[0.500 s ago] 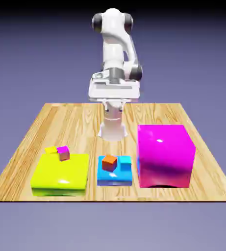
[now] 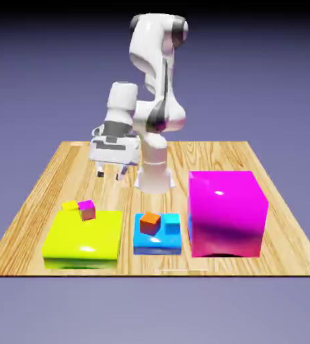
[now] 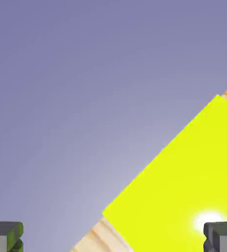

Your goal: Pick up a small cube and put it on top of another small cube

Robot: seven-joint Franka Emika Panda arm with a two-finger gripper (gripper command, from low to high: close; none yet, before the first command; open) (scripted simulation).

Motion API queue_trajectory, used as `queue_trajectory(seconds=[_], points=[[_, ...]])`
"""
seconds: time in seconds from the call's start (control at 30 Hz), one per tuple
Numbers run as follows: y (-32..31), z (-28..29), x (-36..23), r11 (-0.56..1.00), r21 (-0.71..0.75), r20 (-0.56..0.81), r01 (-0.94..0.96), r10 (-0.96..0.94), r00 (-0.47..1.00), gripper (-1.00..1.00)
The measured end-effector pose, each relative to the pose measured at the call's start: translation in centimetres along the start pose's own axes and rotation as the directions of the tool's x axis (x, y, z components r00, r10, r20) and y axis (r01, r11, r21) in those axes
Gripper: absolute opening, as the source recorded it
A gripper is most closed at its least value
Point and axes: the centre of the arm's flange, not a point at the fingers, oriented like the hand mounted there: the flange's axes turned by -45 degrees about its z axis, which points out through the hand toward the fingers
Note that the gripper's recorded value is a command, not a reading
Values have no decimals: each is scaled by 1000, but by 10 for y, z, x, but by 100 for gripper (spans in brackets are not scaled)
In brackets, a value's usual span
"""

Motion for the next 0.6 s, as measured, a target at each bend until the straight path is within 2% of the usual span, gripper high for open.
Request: queue_trajectory(seconds=[0.13, 0.3, 0.43, 0.6], points=[[37, 23, 14, 965, -86, 20, -247, 249, 968, 0], [87, 49, 25, 826, -191, 1, -530, 540, 842, 0], [128, 66, 30, 647, -264, -45, -715, 733, 679, 0], [185, 85, 31, 349, -328, -138, -878, 901, 410, 0]])
